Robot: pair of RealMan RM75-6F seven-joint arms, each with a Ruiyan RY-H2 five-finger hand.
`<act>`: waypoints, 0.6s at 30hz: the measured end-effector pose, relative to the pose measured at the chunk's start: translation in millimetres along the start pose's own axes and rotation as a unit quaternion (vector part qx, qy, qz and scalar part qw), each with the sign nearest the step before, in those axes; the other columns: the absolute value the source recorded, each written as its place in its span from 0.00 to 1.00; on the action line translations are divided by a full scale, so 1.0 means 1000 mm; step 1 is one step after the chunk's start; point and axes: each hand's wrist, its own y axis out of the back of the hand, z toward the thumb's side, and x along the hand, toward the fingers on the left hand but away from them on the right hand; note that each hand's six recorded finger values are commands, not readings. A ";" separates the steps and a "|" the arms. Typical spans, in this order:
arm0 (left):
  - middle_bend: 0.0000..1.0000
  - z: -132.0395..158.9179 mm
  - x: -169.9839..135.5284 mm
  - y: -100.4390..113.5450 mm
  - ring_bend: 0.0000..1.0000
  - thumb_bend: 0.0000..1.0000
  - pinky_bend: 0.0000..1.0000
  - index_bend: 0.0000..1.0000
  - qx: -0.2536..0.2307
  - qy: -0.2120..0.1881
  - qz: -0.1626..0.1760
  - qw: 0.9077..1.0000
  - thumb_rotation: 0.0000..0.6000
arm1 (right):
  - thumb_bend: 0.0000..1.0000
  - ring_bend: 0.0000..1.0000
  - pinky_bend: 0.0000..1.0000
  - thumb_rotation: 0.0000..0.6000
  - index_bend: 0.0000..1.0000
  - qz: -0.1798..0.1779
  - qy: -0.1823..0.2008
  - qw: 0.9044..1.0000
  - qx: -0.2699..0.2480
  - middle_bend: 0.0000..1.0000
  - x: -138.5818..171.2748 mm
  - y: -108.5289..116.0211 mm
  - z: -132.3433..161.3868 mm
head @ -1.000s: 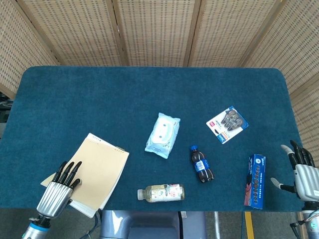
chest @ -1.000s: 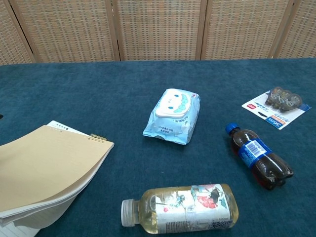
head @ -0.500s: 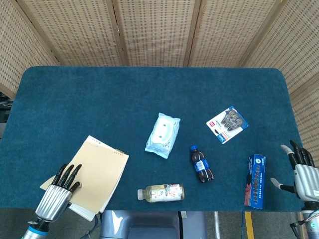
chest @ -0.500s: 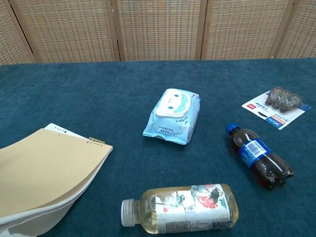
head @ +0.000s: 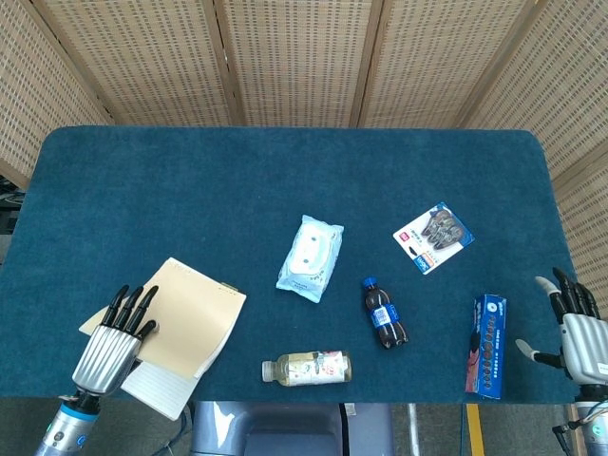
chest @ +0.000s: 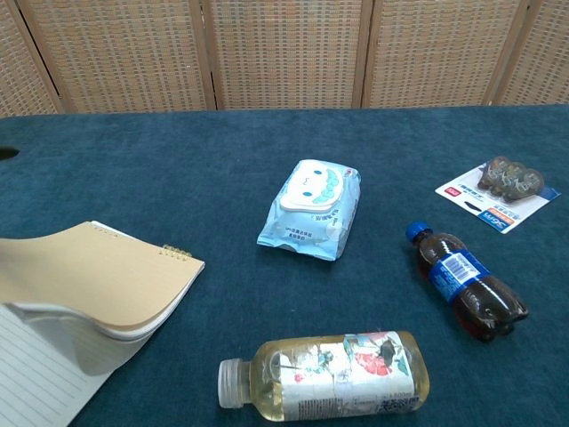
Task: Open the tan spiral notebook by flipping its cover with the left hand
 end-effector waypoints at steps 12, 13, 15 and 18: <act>0.00 -0.003 0.079 0.036 0.00 0.64 0.00 0.84 0.027 0.009 0.041 0.999 1.00 | 0.16 0.00 0.00 1.00 0.11 0.004 -0.001 1.000 -0.003 0.00 -0.001 -0.001 -0.001; 0.00 -0.002 0.082 0.036 0.00 0.64 0.00 0.84 0.028 0.009 0.040 0.999 1.00 | 0.16 0.00 0.00 1.00 0.11 0.004 -0.001 1.000 -0.003 0.00 -0.001 -0.001 -0.001; 0.00 0.000 0.089 0.035 0.00 0.64 0.00 0.84 0.030 0.009 0.038 0.999 1.00 | 0.16 0.00 0.00 1.00 0.11 0.003 -0.001 1.000 -0.003 0.00 -0.001 -0.001 -0.001; 0.00 0.002 0.096 0.033 0.00 0.64 0.00 0.84 0.031 0.010 0.036 0.999 1.00 | 0.16 0.00 0.00 1.00 0.11 0.003 -0.001 1.000 -0.003 0.00 -0.001 -0.001 -0.001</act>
